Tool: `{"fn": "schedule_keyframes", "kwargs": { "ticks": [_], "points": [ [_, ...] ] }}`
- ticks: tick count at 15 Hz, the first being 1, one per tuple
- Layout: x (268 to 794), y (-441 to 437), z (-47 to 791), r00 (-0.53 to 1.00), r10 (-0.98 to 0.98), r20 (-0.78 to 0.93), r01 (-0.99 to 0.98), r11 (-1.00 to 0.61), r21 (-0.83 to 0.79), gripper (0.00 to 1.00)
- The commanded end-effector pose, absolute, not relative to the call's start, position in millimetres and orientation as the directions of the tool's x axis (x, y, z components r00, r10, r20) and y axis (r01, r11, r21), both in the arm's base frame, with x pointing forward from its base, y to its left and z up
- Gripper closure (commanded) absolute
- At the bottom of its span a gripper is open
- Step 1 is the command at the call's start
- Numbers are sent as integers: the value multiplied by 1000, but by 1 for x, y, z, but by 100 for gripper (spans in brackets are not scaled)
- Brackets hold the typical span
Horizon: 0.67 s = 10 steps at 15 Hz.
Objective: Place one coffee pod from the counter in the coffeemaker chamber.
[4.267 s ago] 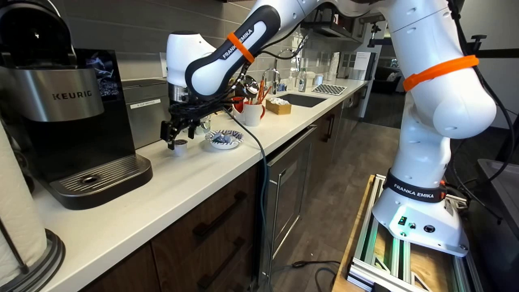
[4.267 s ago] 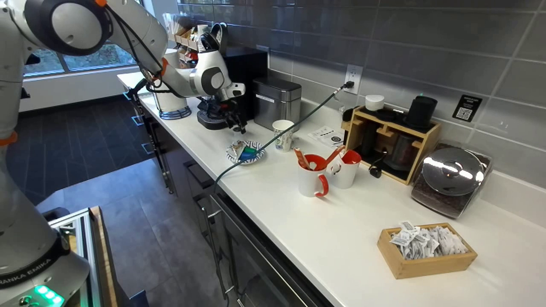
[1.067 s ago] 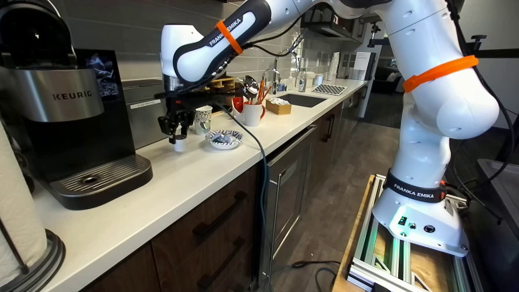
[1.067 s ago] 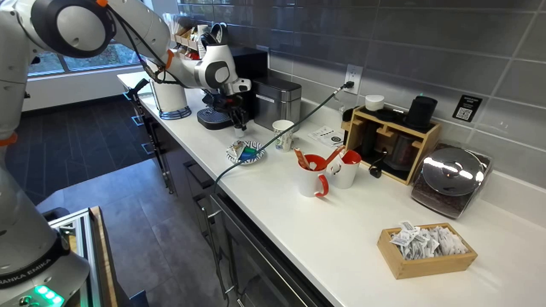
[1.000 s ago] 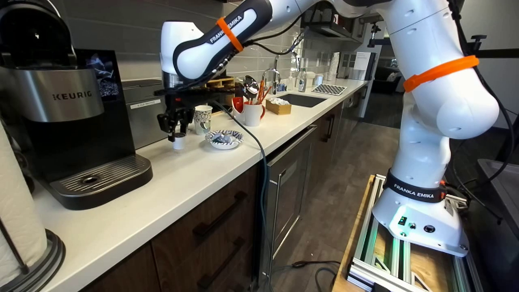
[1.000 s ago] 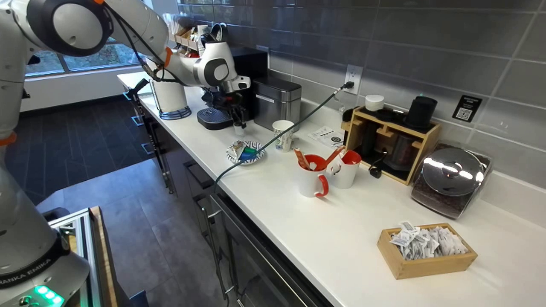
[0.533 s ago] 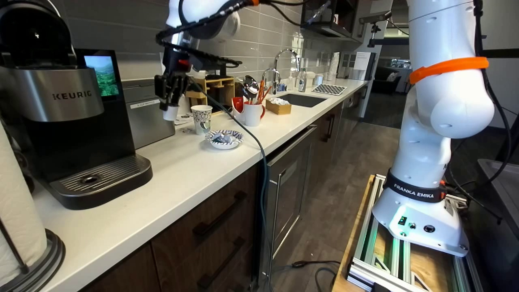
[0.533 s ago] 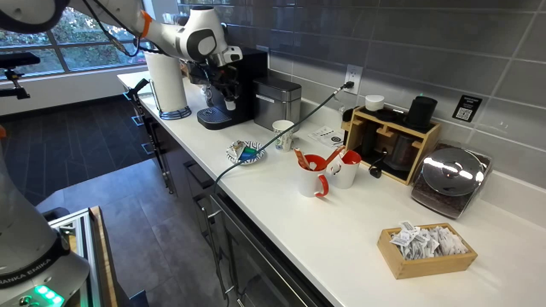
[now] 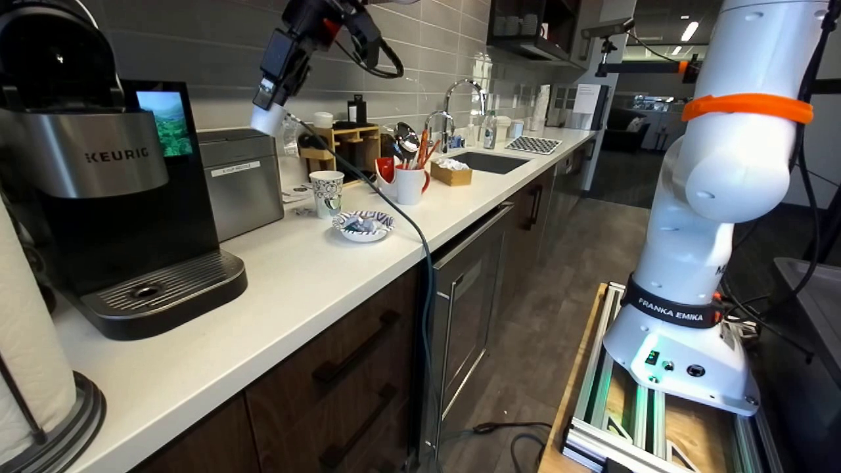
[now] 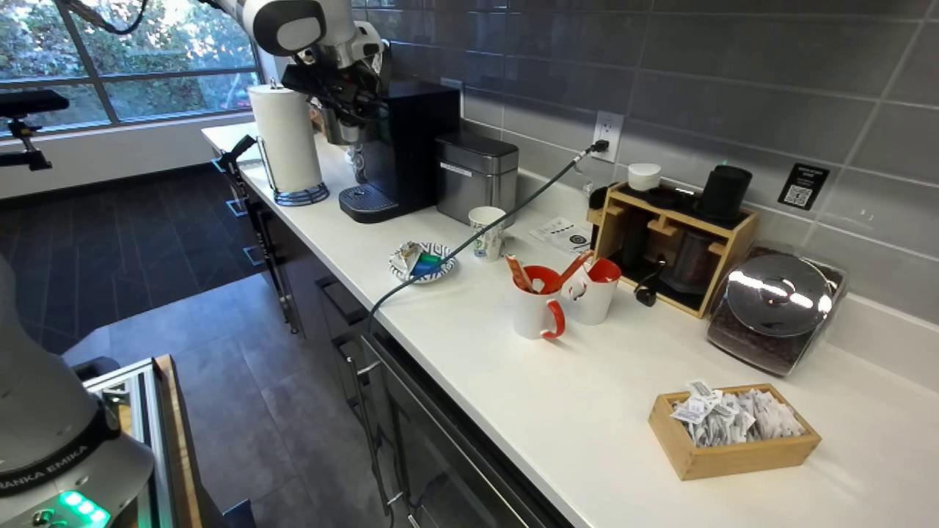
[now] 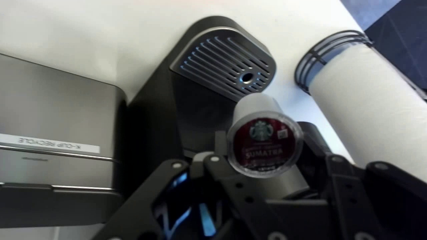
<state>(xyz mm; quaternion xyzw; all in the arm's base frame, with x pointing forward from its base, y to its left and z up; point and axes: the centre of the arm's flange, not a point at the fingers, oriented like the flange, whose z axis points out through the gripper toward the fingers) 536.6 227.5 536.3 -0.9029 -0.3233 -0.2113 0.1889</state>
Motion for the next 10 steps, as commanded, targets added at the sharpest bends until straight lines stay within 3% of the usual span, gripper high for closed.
{"fn": "schedule_keyframes", "kwargs": {
  "ticks": [1, 2, 5, 6, 10],
  "points": [
    [486, 225, 546, 637, 521, 568, 732, -640, -234, 72],
    [515, 233, 549, 669, 506, 544, 698, -679, -228, 47],
    [499, 234, 556, 644, 517, 565, 721, -656, -222, 47],
    [498, 233, 555, 643, 518, 564, 723, -655, -222, 72],
    [453, 286, 593, 628, 398, 669, 639, -754, -151, 72]
  ]
}}
